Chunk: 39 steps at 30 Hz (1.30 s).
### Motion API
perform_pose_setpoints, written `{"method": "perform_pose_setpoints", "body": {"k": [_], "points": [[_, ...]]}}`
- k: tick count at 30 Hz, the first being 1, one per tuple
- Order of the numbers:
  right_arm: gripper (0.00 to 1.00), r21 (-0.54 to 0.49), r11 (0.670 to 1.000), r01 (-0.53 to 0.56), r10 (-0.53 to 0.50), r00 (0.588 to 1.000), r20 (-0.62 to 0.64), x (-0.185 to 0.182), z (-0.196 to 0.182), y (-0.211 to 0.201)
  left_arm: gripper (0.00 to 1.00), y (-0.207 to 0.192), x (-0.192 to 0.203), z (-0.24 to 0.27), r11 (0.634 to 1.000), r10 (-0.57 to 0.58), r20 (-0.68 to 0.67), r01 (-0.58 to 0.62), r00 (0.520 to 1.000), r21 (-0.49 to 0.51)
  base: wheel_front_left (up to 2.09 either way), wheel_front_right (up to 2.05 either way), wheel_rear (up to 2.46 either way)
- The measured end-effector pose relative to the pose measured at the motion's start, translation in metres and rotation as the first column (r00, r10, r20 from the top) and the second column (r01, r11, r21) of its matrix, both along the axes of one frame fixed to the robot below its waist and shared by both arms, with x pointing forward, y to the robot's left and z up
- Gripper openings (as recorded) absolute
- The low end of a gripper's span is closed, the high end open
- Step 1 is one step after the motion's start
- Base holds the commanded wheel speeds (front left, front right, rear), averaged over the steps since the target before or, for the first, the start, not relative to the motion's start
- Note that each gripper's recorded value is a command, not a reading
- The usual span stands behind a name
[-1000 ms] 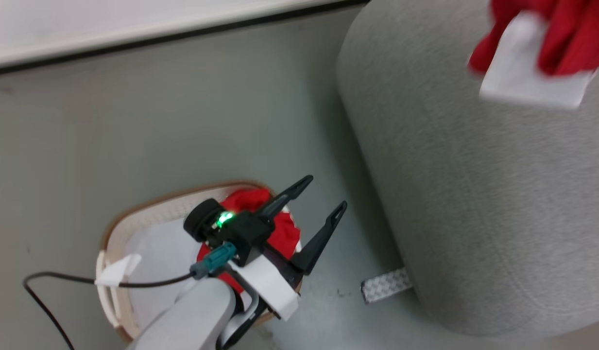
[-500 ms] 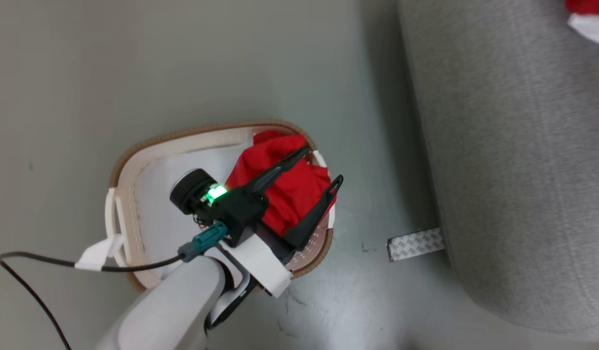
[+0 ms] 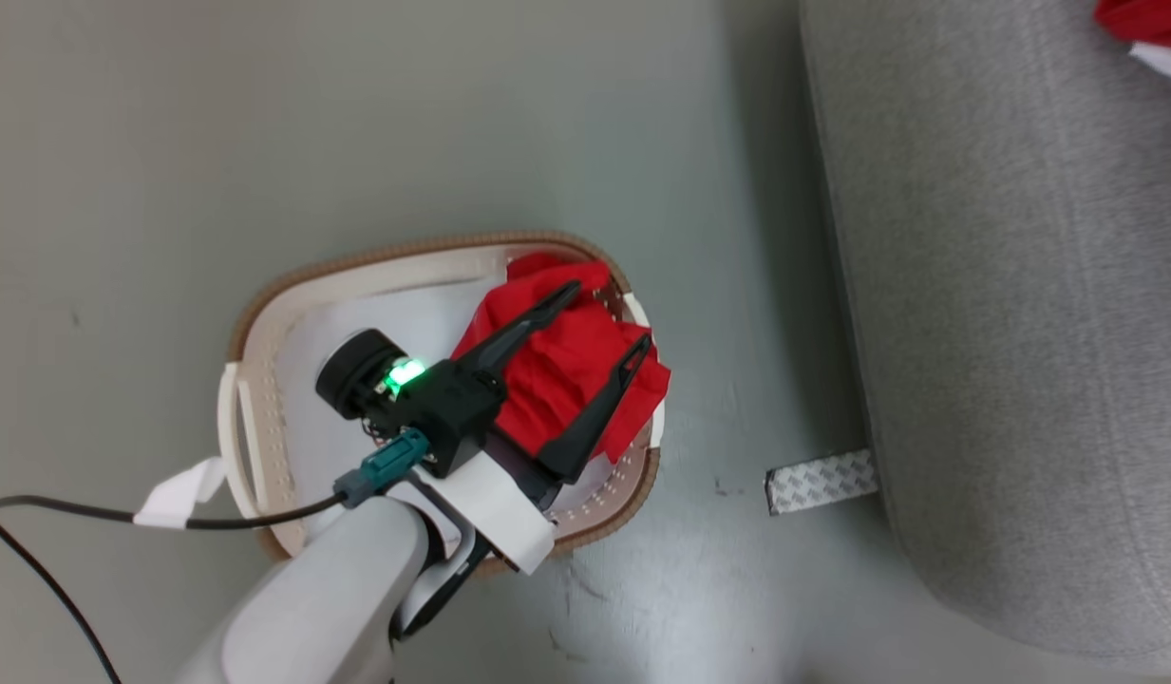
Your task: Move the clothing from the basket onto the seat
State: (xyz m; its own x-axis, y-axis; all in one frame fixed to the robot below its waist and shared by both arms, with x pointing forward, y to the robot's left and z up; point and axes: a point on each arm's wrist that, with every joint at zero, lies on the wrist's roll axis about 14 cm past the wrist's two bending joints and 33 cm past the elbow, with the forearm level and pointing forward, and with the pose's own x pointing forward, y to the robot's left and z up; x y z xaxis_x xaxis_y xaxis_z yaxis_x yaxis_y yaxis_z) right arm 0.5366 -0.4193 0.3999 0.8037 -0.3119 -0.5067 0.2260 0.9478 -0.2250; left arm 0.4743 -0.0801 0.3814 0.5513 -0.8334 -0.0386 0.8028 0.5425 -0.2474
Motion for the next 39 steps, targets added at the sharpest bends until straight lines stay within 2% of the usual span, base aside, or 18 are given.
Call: {"method": "perform_pose_setpoints", "body": {"k": [7,13,16,19,25,30,39], "points": [[1.00,-0.040,0.996,-0.084,0.085,0.996,0.008,-0.017,0.034,0.010,1.00,0.005,-0.005,0.031,0.999,0.041,0.045,-0.041,0.998,-0.006,0.00,0.00,0.00],[1.00,-0.062,0.986,-0.157,0.165,0.972,0.165,-0.024,0.105,0.024,1.00,0.028,-0.009,0.067,0.989,0.145,0.092,-0.145,0.985,-0.007,0.00,0.00,0.00],[1.00,-0.059,0.977,-0.205,0.213,0.934,0.285,-0.027,0.147,0.041,1.00,0.041,-0.011,0.092,0.980,0.199,0.138,-0.199,0.970,-0.015,0.00,0.00,0.00],[1.00,-0.103,0.959,-0.263,0.283,0.888,0.363,-0.037,0.181,0.057,1.00,0.056,-0.013,0.120,0.965,0.263,0.188,-0.261,0.946,-0.037,0.00,0.00,0.00],[1.00,-0.117,0.925,-0.361,0.362,0.747,0.558,-0.058,0.234,0.098,1.00,0.096,-0.024,0.166,0.913,0.407,0.259,-0.396,0.876,-0.095,0.00,0.00,0.00],[1.00,-0.061,0.907,-0.417,0.353,0.674,0.649,-0.079,0.237,0.123,1.00,0.131,-0.038,0.180,0.864,0.501,0.277,-0.491,0.820,-0.111,0.00,0.00,0.00],[1.00,0.055,0.884,-0.464,0.280,0.621,0.732,-0.112,0.206,0.167,1.00,0.190,-0.061,0.173,0.753,0.656,0.232,-0.646,0.718,-0.127,0.00,0.00,0.00]]}}
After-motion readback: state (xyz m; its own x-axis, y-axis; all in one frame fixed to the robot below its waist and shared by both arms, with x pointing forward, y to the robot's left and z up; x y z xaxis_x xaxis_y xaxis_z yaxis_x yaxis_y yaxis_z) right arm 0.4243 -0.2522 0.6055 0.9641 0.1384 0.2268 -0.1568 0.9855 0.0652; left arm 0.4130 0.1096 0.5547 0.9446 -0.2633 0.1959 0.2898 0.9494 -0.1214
